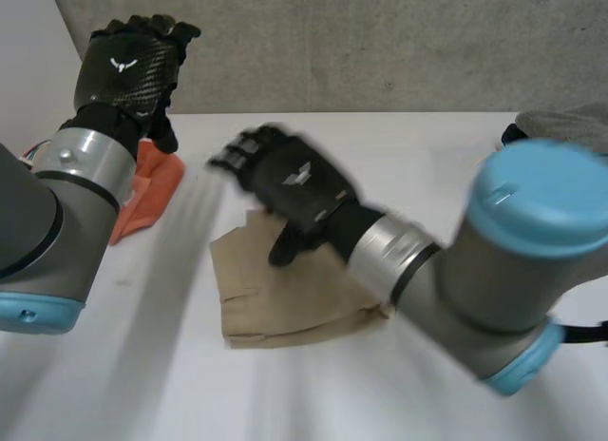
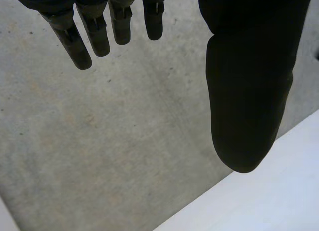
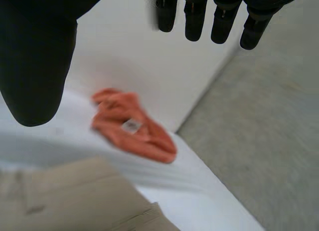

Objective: Fold the laundry.

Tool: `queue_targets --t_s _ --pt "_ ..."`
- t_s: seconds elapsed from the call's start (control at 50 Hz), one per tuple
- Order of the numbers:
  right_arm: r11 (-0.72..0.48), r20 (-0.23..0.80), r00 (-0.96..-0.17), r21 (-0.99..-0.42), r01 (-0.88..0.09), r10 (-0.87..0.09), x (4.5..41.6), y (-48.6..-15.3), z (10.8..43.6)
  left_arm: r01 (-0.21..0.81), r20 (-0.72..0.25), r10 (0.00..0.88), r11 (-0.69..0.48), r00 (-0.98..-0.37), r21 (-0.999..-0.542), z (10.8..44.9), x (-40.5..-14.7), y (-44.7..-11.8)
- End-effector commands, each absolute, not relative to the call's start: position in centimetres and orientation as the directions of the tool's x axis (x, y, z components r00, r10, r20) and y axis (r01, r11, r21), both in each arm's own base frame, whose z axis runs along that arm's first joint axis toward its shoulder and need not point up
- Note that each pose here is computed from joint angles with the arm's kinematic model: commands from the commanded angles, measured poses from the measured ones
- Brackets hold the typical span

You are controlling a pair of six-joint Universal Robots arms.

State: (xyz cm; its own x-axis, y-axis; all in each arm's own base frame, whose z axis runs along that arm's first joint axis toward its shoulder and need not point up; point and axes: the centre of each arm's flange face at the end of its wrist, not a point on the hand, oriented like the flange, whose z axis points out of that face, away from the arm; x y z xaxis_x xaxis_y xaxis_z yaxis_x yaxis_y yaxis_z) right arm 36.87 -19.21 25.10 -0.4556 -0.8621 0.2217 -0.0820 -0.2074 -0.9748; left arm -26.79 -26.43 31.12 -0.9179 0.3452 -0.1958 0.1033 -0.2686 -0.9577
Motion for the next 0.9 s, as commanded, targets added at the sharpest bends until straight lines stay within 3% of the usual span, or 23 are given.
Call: queue_targets --t_s 0.02,0.14,0.28,0.36,0.5,0.6,0.7,0.9 --pt "0.036 0.02 -0.684 -0.997 -0.068 -0.729 31.8 -24.9 25.9 0.049 -0.103 0.419 -0.14 -0.902 -0.989 30.0 -28.6 -25.6" --pt "0.177 0.009 -0.712 -0.966 -0.187 -0.702 31.8 -26.7 22.9 0.046 -0.003 0.448 0.085 -0.894 -0.995 25.0 -31.2 -24.3" --pt "0.237 0.005 -0.673 -0.934 -0.266 -0.739 32.7 -27.7 19.2 0.159 -0.017 0.457 0.273 -0.889 -0.949 17.9 -32.4 -23.1" --pt "0.261 -0.01 -0.651 -0.921 -0.291 -0.759 33.2 -27.8 17.2 0.214 -0.036 0.461 0.339 -0.887 -0.916 14.6 -32.3 -22.8" --pt "0.258 0.036 -0.639 -0.896 -0.361 -0.768 33.5 -28.7 14.0 0.256 -0.062 0.456 0.378 -0.888 -0.89 12.1 -32.1 -23.3" --pt "0.226 0.111 -0.641 -0.879 -0.42 -0.759 33.3 -29.1 13.1 0.245 -0.062 0.429 0.384 -0.901 -0.89 12.1 -31.5 -24.5" --pt "0.158 0.191 -0.63 -0.876 -0.455 -0.752 33.2 -29.3 14.3 0.24 -0.066 0.435 0.358 -0.898 -0.902 13.4 -31.5 -24.5" --pt "0.025 0.288 -0.679 -0.911 -0.411 -0.675 32.0 -28.0 19.5 0.156 -0.099 0.458 0.089 -0.883 -0.984 23.6 -32.0 -25.1"
